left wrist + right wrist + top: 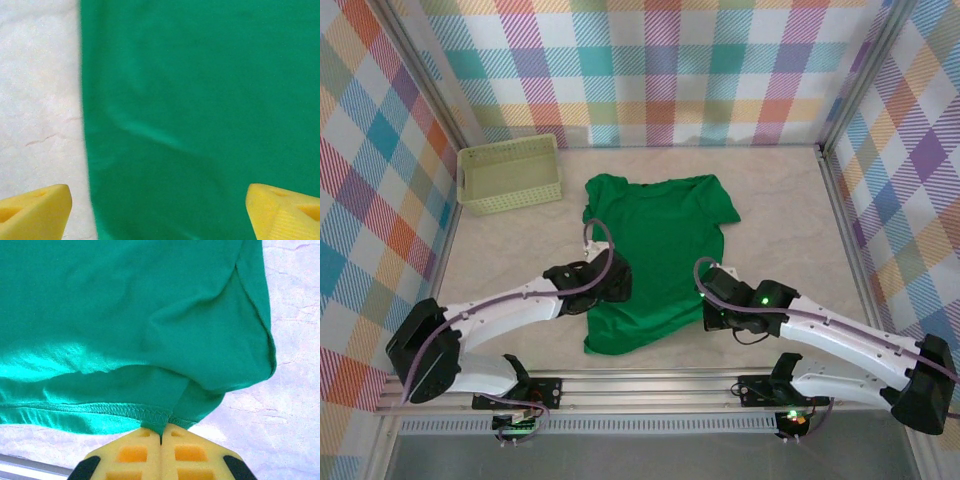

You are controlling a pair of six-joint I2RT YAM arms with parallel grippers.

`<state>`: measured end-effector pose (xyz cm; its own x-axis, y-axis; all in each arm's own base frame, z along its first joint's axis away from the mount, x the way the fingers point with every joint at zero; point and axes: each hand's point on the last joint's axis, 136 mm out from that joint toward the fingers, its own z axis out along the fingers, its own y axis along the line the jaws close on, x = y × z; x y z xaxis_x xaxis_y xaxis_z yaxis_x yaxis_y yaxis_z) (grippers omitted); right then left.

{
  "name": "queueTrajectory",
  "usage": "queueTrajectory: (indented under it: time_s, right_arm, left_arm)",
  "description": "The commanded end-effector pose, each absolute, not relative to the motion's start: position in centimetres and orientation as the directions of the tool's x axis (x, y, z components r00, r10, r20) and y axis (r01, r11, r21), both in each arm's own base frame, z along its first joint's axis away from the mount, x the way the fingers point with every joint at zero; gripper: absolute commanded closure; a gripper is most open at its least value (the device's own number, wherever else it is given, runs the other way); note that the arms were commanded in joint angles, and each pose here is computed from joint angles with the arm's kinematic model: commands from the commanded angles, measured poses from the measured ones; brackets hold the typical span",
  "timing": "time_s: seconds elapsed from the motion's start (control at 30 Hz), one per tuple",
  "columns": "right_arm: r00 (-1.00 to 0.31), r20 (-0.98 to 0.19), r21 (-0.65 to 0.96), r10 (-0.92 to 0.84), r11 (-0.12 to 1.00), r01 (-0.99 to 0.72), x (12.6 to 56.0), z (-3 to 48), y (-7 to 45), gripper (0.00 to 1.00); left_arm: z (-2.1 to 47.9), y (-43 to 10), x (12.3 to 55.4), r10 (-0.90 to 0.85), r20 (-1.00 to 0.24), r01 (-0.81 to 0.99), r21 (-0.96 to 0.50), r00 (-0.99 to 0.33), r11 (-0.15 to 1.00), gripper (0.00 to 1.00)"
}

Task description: Fold the inside-out t-shirt

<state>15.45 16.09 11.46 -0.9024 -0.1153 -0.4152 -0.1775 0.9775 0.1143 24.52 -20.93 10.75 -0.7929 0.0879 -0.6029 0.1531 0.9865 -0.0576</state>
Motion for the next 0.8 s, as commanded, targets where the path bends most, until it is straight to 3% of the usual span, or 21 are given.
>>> queueTrajectory:
  time_s: [0.0,0.3,0.53,0.77]
  right_arm:
    - [-0.881,-0.459,0.103,-0.117,0.978,-0.183,16.0,13.3,15.8,1.0]
    - [-0.836,-0.542,0.115,-0.088,0.977,-0.178,17.6,16.1,16.1,1.0]
    - [-0.815,-0.577,0.152,-0.051,0.974,-0.169,18.2,17.3,16.3,1.0]
    - [-0.794,-0.607,0.184,-0.02,0.969,-0.165,18.7,18.6,16.5,1.0]
  left_arm:
    - [14.3,-23.9,23.8,0.222,-0.707,0.325,-0.012,-0.672,0.946,0.08]
    - [15.9,-32.3,18.0,0.403,-0.785,0.654,-0.004,-0.47,0.756,0.0]
    - [14.7,-34.5,17.0,0.432,-0.777,0.703,-0.02,-0.459,0.711,0.0]
    - [12.3,-34.9,18.0,0.478,-0.733,0.67,0.042,-0.484,0.741,0.0]
